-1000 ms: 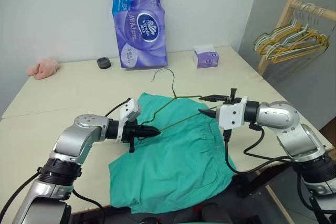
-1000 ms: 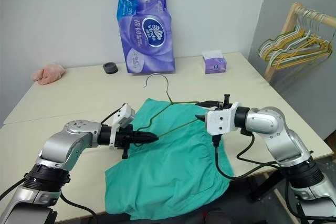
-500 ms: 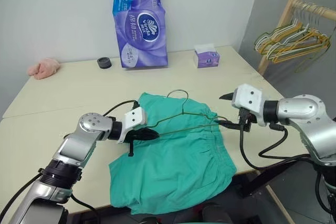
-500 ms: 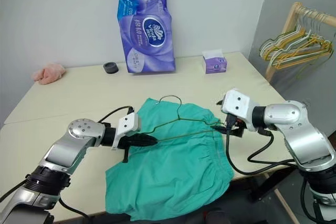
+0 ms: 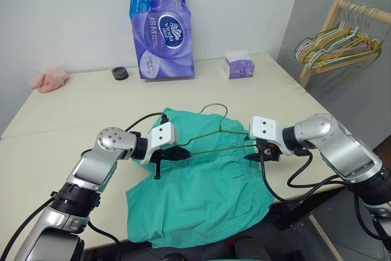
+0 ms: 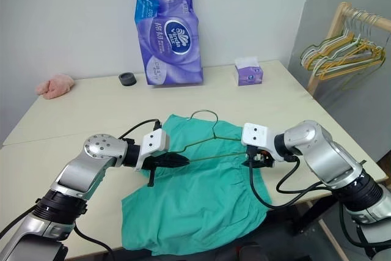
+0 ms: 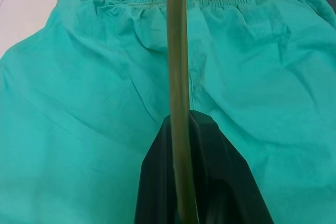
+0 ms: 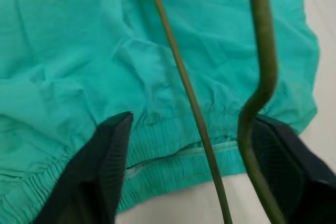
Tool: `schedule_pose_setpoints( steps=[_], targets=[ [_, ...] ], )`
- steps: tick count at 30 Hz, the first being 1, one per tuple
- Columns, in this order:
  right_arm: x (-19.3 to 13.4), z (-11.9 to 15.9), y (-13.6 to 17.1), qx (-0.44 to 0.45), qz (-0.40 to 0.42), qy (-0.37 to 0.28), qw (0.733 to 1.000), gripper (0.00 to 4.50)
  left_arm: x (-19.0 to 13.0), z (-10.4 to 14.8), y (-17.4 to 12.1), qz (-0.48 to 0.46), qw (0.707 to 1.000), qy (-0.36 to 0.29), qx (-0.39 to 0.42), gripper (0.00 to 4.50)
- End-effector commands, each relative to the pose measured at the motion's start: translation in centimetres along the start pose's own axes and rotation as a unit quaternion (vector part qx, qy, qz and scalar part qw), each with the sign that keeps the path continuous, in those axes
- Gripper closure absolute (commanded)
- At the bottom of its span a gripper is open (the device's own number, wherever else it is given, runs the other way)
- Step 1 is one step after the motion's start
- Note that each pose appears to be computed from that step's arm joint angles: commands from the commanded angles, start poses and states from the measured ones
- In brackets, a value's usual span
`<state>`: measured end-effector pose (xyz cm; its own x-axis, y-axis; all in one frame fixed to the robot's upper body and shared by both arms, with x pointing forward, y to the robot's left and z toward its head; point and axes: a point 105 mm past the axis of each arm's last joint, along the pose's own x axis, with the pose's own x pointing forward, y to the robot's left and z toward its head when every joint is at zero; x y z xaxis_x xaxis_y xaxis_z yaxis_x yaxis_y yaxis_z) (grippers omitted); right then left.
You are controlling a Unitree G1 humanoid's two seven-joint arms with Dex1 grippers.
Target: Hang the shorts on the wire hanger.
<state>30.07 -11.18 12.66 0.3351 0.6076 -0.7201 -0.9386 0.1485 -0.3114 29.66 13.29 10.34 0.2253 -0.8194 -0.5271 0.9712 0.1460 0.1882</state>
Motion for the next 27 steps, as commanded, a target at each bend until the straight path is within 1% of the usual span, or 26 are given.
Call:
schedule_pose_setpoints(
  steps=[1,2,3,4,5,6,7,13,16,19,20,21,23,26,27],
  targets=[
    [0.0,0.5,-0.2,-0.022,0.003,0.002,1.000,2.58,-0.2,1.2,-0.1,-0.001,1.000,-0.006,0.030,4.50],
    [0.1,0.4,0.0,-0.024,0.009,0.005,1.000,3.07,-0.1,1.2,-0.1,-0.002,0.999,-0.006,0.031,4.50],
    [0.1,0.4,0.1,-0.024,0.011,0.005,1.000,3.30,-0.1,1.2,-0.2,-0.003,0.999,-0.006,0.032,4.50],
    [0.1,0.4,0.2,-0.025,0.015,0.004,1.000,3.67,-0.1,1.3,-0.2,-0.003,0.999,-0.006,0.033,4.50],
    [0.1,0.4,0.3,-0.025,0.016,0.002,1.000,3.94,-0.1,1.3,-0.2,-0.004,0.999,-0.006,0.033,4.50],
    [0.1,0.4,0.3,-0.024,0.017,0.001,1.000,4.32,-0.1,1.3,-0.3,-0.004,0.999,-0.005,0.034,4.50],
    [0.1,0.4,0.3,-0.024,0.018,0.000,1.000,4.46,-0.1,1.3,-0.3,-0.004,0.999,-0.005,0.035,4.50],
    [-0.1,0.4,1.0,-0.002,0.028,-0.012,1.000,4.46,0.0,1.2,0.0,0.009,0.999,-0.020,0.023,4.50],
    [-0.5,-0.2,1.4,0.031,0.027,-0.017,0.999,4.50,-0.2,1.5,1.6,0.058,0.997,-0.049,0.002,3.78],
    [-1.4,-1.1,1.6,0.081,0.016,-0.021,0.996,4.50,-1.0,2.0,4.0,0.140,0.986,-0.090,-0.024,2.87],
    [-1.9,-1.6,1.6,0.105,0.008,-0.021,0.994,4.50,-1.6,2.1,4.8,0.165,0.979,-0.113,-0.049,2.53],
    [-2.3,-2.1,1.7,0.130,0.001,-0.022,0.991,4.50,-2.2,2.2,5.3,0.181,0.971,-0.136,-0.079,2.30],
    [-3.0,-2.9,1.9,0.172,-0.008,-0.024,0.985,4.50,-2.9,2.2,5.6,0.185,0.961,-0.164,-0.126,2.30],
    [-3.9,-4.0,2.8,0.222,-0.015,-0.024,0.975,4.50,-3.5,1.6,5.0,0.170,0.960,-0.163,-0.151,2.30],
    [-4.4,-5.0,3.3,0.258,-0.021,-0.022,0.966,4.50,-3.7,1.1,4.1,0.144,0.963,-0.155,-0.166,2.30]
  ],
)
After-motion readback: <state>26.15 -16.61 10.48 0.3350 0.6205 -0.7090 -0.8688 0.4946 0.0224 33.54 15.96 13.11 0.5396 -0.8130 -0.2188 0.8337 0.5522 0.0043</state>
